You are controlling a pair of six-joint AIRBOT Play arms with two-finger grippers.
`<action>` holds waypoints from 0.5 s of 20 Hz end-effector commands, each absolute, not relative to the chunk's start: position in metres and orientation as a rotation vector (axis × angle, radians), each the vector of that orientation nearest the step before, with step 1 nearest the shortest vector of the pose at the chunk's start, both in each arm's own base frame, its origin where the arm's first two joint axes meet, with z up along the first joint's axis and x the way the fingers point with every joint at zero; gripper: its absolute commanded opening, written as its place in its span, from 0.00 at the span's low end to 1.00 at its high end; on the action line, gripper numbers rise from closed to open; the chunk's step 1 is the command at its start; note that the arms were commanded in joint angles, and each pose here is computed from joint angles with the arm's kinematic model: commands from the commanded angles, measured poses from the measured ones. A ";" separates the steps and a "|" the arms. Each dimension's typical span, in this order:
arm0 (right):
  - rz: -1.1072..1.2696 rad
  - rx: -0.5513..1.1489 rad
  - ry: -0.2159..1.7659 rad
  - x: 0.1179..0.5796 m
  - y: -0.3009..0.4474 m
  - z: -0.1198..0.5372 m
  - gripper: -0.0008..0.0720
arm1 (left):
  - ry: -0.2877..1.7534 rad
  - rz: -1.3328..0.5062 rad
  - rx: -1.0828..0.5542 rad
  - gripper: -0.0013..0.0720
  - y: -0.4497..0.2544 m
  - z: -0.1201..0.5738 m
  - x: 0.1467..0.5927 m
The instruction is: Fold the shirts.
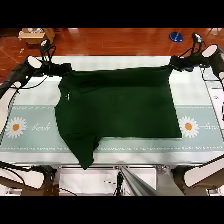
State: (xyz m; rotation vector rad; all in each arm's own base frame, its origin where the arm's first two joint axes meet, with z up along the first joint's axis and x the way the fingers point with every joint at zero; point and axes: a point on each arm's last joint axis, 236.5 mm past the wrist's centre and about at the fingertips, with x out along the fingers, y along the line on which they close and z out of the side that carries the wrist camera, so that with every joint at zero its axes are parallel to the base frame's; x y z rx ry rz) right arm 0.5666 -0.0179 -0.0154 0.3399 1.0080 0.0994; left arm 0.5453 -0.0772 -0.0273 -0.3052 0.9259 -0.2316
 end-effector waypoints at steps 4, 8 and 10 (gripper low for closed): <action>0.140 0.211 1.292 0.493 -0.019 -0.019 0.04 | 1.179 -0.289 -0.244 0.05 -0.080 -0.029 0.487; 0.116 0.242 1.360 0.478 -0.019 -0.029 0.04 | 1.386 -0.235 -0.225 0.05 -0.069 -0.055 0.444; 0.099 0.259 1.370 0.476 -0.019 -0.037 0.04 | 1.407 -0.209 -0.255 0.05 -0.069 -0.066 0.440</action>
